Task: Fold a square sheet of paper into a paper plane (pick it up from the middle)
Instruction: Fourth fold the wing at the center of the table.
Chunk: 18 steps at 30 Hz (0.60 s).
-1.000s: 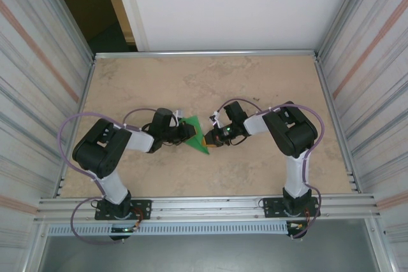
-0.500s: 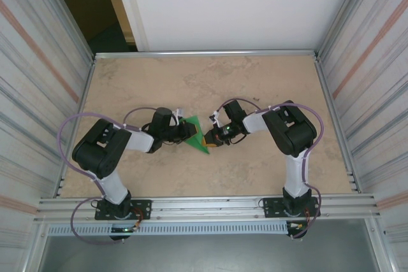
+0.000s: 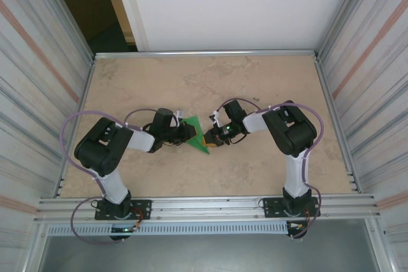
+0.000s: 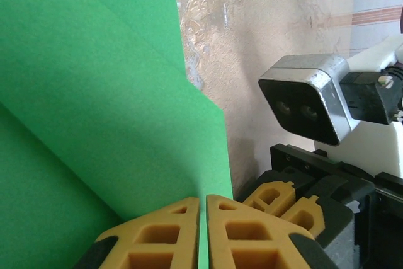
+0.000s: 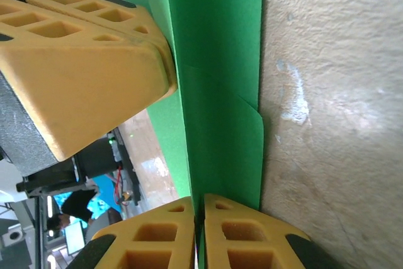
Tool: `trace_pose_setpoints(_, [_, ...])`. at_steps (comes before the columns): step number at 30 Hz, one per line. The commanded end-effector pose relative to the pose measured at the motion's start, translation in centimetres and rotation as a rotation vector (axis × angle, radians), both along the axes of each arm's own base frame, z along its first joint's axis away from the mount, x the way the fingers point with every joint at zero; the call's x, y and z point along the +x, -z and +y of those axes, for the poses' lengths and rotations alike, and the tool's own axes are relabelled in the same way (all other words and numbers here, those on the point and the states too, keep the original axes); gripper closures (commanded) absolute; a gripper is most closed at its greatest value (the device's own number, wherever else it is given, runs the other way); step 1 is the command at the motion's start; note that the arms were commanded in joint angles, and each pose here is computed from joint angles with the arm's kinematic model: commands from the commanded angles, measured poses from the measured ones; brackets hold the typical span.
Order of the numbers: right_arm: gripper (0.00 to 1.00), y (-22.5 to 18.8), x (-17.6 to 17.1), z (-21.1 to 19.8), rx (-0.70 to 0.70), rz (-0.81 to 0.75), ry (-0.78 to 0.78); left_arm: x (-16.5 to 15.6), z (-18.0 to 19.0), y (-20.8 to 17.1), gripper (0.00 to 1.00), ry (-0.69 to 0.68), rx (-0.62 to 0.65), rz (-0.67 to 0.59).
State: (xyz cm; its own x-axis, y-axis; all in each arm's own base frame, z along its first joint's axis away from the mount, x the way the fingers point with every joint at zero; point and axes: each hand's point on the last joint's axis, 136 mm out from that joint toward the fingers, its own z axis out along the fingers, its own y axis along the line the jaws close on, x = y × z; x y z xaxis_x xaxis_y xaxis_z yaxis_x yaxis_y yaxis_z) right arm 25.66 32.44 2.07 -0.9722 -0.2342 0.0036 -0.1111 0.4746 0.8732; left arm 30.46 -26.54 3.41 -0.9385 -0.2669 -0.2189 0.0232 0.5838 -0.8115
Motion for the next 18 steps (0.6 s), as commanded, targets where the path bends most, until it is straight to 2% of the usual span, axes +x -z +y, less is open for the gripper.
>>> trace_pose_setpoints(1, [0.88, 3.39, -1.26, -1.64, -0.126, 0.074, 0.018, 0.22, 0.06, 0.51, 0.89, -0.002, 0.018, 0.022])
trace_pose_setpoints(18, [0.93, 3.99, -1.65, -2.08, -0.158, 0.066, 0.007, 0.40, -0.27, 0.54, 0.89, 0.017, 0.019, 0.023])
